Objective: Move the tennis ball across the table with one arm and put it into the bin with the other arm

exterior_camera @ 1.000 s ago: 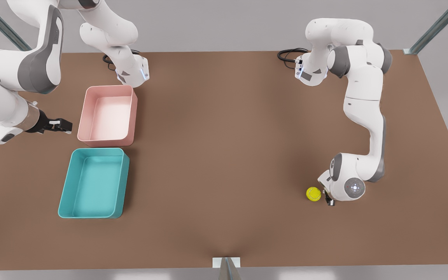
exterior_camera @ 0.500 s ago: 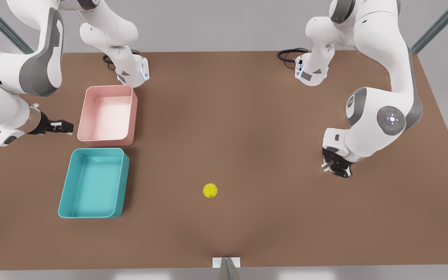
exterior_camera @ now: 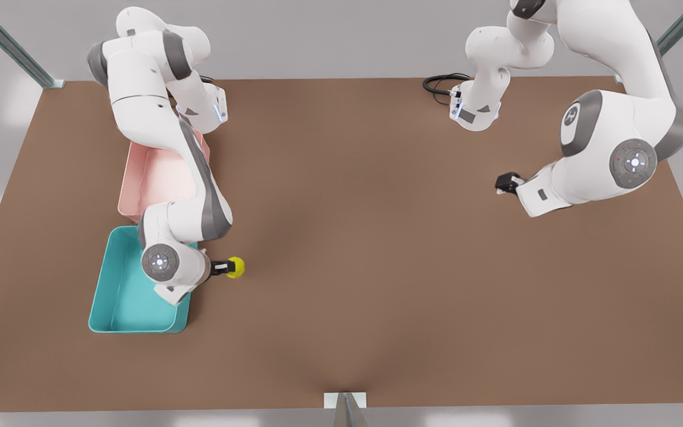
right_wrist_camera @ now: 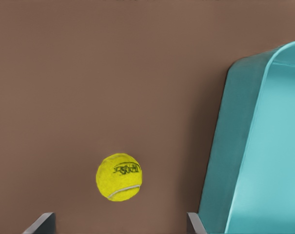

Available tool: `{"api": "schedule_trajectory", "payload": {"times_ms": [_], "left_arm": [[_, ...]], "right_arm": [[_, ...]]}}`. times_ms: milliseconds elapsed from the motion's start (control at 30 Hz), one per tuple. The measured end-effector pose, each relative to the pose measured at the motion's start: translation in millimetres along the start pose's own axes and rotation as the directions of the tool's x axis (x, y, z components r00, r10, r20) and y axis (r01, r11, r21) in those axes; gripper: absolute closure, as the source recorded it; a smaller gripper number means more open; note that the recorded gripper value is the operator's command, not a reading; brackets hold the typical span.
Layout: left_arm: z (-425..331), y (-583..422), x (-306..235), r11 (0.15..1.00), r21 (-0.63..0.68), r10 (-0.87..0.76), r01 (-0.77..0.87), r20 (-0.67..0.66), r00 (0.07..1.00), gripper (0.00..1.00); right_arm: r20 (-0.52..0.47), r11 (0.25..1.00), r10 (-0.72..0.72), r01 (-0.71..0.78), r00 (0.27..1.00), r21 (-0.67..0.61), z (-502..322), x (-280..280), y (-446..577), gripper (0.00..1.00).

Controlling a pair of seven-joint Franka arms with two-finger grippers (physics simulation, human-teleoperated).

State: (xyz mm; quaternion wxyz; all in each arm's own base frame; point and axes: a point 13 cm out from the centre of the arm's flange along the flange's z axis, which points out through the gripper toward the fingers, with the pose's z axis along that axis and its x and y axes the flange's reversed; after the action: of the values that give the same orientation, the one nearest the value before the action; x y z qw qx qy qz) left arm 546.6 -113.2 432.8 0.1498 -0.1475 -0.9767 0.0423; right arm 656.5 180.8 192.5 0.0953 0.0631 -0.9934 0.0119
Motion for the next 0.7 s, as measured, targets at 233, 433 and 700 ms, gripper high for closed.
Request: {"api": "schedule_trajectory", "payload": {"times_ms": [233, 433, 700], "left_arm": [[4.8, 5.9, 5.7, 0.98, 0.001, -0.197, 0.197, -0.031, 0.98, 0.0], [7.0, 9.0, 7.6, 0.951, -0.003, -0.308, 0.308, -0.042, 0.95, 0.0], [11.3, 13.2, 6.0, 0.914, -0.01, -0.407, 0.407, -0.05, 0.912, 0.0]], "right_arm": [[0.085, 0.996, 0.093, -0.092, 0.992, -0.018, 45.6, 0.7, 12.0, 0.0], [0.161, 0.987, 0.163, -0.159, 0.973, -0.038, 62.9, -7.8, 2.0, 0.0], [0.15, 0.976, 0.217, -0.214, 0.965, -0.04, 90.5, 25.8, -7.8, 0.0]]}}
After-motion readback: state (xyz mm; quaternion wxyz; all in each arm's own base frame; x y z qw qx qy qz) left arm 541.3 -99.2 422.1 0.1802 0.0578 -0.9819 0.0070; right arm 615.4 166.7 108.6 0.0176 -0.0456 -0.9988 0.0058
